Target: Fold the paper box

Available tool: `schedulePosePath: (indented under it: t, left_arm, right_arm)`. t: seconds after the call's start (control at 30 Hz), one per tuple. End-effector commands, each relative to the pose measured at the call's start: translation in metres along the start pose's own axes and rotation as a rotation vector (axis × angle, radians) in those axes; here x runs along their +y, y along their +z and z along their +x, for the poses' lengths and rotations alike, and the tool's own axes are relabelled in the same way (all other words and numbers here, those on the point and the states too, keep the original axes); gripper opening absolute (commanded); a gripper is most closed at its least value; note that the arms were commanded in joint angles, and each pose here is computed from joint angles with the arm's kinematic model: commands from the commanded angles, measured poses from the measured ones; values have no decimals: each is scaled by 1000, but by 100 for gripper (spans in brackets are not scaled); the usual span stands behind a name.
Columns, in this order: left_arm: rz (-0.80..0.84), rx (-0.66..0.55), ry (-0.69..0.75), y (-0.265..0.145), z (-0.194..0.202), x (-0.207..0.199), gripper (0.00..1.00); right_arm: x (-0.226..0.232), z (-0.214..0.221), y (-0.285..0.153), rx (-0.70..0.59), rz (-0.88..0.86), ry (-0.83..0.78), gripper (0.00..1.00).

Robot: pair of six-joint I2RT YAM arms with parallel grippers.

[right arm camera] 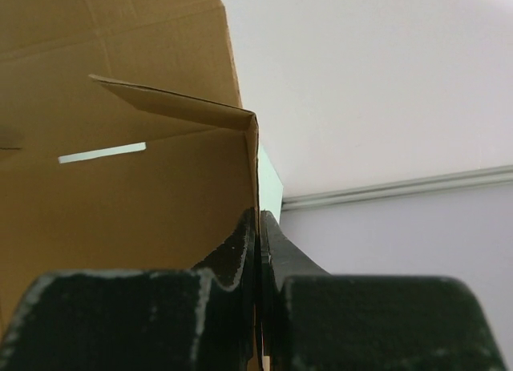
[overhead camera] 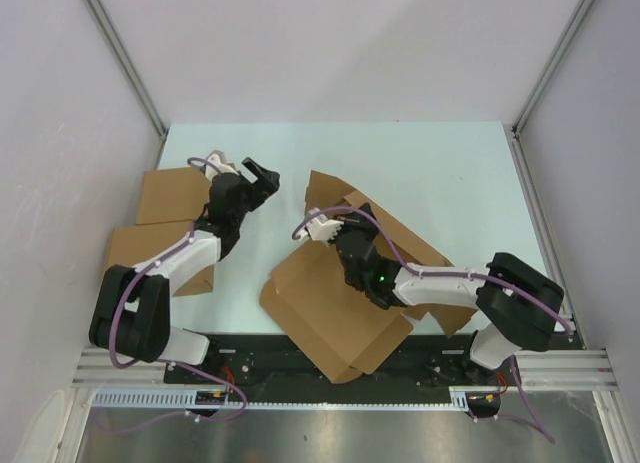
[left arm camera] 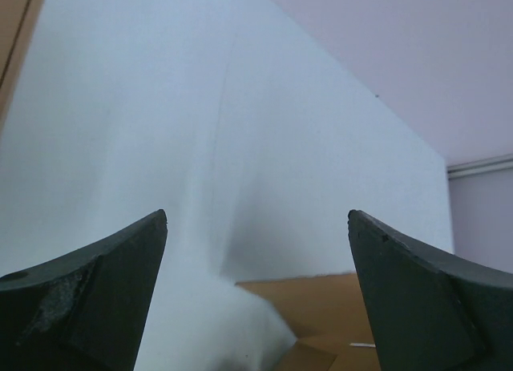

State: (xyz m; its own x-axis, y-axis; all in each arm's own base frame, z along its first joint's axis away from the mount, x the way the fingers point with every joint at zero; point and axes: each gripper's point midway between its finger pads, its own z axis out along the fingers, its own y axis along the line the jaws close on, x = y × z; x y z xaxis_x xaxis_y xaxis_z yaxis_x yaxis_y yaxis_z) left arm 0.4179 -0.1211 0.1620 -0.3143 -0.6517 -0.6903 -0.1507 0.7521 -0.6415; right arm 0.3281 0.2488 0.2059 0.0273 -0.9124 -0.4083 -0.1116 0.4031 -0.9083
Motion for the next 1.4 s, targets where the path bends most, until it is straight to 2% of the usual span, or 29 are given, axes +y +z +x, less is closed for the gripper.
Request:
schedulePosePath:
  t: [0.0,0.03,0.13,0.17,0.23,0.27,0.33,0.37,0.47,0.53,0.87,1.13,1.23,1.37]
  left_arm:
    - [213,4,-93,2,-15,-31,100]
    - [237,60,-98,6,-4,-32,100]
    - [310,131,-133,12,7,-40,100]
    - [378,107,-134,10,1,-52,100]
    - [459,137,-166,6,14,-56,98]
    - [555,78,-173,-1,3,-71,97]
    - [587,103,-237,-1,15,-66,90]
    - [658,96,-232,-7,14,-76,88]
    - [692,111,-266,-12,26,-77,79]
    - [694,96,-254,-16,27,-79,78]
    - [687,182,-138,-39,56,-93,75]
    - [727,255,-121,-70,77,-107,74]
    - [704,248,-116,-77,76,-101,75]
    - [618,169,-47,-83,65,-83,80]
  right_arm:
    - [-27,-12,-23,-108,90,147,0]
    - [-25,-9,-26,-115,86,141,0]
    - [-30,-12,-32,-139,69,168,0]
    - [-32,-12,-33,-142,67,177,0]
    - [-36,-12,-35,-149,62,193,0]
    - [-36,-12,-36,-154,60,196,0]
    - [-39,-12,-38,-169,52,230,0]
    - [-35,-10,-39,-166,30,219,0]
    - [-22,-5,-37,-157,-1,196,0]
    - [-13,-2,-35,-136,-1,162,0]
    - [1,-6,-28,-122,-2,151,0]
    - [8,-5,-28,-109,0,178,0]
    - [6,-7,-29,-115,1,197,0]
    - [4,-9,-31,-120,-3,211,0]
